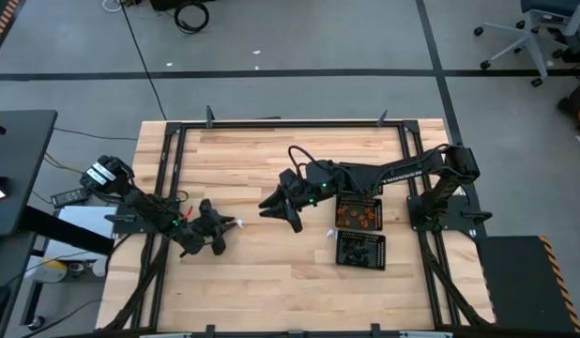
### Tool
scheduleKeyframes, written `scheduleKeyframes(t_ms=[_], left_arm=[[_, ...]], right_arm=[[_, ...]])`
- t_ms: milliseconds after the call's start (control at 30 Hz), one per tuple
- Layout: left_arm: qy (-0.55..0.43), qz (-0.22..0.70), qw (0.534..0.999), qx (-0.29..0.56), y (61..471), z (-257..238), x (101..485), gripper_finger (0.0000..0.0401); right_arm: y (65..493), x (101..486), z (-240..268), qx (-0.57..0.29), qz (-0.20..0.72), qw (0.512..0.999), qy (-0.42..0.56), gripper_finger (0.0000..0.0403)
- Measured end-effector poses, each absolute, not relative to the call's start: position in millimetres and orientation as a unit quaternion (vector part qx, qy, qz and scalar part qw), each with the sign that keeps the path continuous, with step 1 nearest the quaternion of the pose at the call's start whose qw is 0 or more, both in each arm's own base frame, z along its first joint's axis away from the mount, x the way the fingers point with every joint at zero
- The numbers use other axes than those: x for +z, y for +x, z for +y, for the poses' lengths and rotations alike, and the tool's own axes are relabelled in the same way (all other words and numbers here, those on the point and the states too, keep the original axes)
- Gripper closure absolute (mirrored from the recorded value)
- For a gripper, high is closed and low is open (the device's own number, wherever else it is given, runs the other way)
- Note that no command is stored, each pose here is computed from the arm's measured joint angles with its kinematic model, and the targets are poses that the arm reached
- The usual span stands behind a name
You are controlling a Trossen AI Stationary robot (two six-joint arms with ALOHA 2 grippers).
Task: Sort Halloween decoration
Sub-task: Put the white ghost toy into the top black bin
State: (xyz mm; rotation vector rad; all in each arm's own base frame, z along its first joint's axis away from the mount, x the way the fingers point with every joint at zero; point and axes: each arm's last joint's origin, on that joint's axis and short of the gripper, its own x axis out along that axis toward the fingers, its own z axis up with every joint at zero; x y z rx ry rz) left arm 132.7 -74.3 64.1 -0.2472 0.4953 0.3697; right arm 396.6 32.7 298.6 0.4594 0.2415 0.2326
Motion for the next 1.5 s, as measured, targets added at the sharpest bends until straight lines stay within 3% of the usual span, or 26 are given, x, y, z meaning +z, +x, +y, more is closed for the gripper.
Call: scheduleKeyframes(t_ms=[167, 1133, 1500], left_arm=[[-0.135, 0.243, 0.946, 0.167, 134.2, -76.5, 65.5, 0.0363], [-0.261, 0.142, 0.942, 0.156, 147.7, -79.7, 84.1, 0.0364], [-0.292, 0.104, 0.939, 0.149, 190.8, -74.9, 107.2, 0.0363]], right_arm=[[397.0, 298.8, 29.0, 0.109, 0.116, 0.961, 0.227, 0.0263], [397.0, 297.6, 25.7, 0.101, 0.122, 0.961, 0.227, 0.0263], [375.6, 316.0, 8.0, 0.049, 0.147, 0.959, 0.238, 0.0268]])
